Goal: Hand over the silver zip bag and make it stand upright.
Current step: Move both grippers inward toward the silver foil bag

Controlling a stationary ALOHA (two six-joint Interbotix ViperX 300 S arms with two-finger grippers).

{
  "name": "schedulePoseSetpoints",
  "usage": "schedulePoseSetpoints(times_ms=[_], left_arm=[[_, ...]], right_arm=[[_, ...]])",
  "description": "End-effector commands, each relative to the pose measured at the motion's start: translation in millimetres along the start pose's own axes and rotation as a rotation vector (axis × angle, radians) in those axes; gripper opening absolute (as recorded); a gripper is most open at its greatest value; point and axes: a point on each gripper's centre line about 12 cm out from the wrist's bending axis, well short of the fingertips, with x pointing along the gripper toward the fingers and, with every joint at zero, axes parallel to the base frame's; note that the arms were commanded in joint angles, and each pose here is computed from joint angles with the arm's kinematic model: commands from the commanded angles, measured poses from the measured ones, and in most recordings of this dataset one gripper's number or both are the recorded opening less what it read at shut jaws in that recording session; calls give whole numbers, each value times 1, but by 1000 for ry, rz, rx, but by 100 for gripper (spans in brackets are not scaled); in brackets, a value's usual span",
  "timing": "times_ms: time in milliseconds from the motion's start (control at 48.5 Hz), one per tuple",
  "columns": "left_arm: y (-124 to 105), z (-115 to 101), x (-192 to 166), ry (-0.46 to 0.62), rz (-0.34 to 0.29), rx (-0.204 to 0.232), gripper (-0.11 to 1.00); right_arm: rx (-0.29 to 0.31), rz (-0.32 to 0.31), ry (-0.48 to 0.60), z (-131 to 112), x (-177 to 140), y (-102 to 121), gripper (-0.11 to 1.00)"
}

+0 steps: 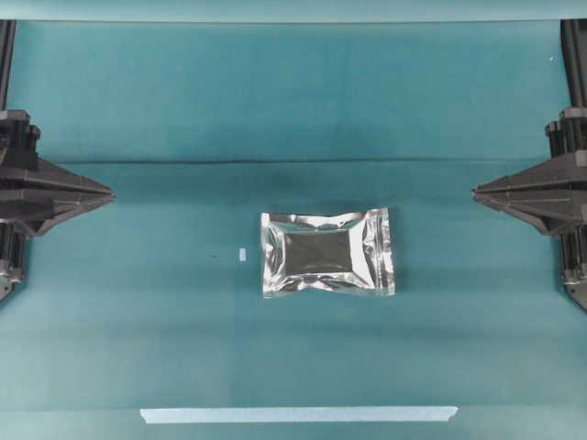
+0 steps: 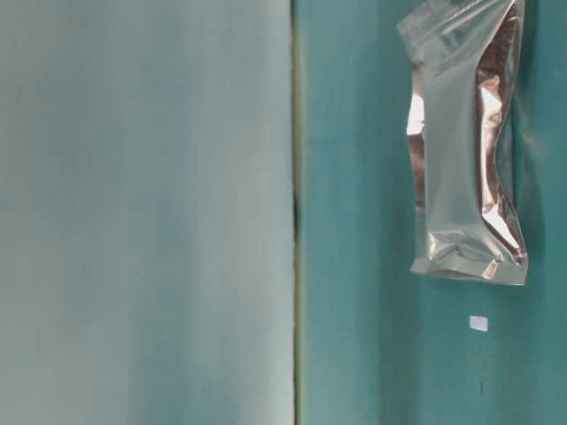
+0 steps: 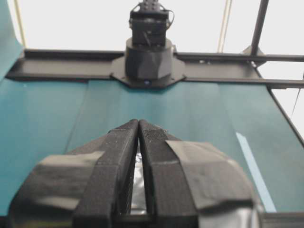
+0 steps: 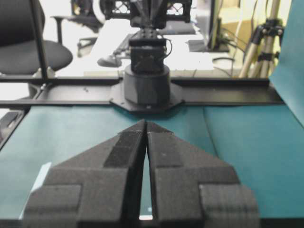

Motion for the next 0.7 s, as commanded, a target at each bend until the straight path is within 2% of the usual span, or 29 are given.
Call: schedulePoseSetpoints(times_ms=[0,83,144,330,351,371,433,516,681], left_arm=[[-3,16,15,-17,-16,-20,14],[-5,24,28,-14,-21,-20,5],[-8,28,38,-6,-35,-17,-1],[-10,22,64,58,-39,-2,-1],[-10,20,66,66,-38,1,-1],[-9,21,67,67,-36,1,-1],[-10,17,72,83,-37,7,-1],[-10,14,76,98,-37,9,-1],[-9,14,78,101,-34,11,-1]], right_arm=[[28,-15,-9,4,3,-3,9],[212,-60,-14,11,7,-8,3],[369,-97,17,4,10,-13,0],[840,-214,177,-29,16,-18,0],[907,-235,209,-36,17,-18,0],[947,-249,233,-41,17,-18,0],[1028,-280,306,-55,19,-15,0],[1090,-318,388,-73,20,-13,0],[1144,-408,444,-99,27,-16,0]])
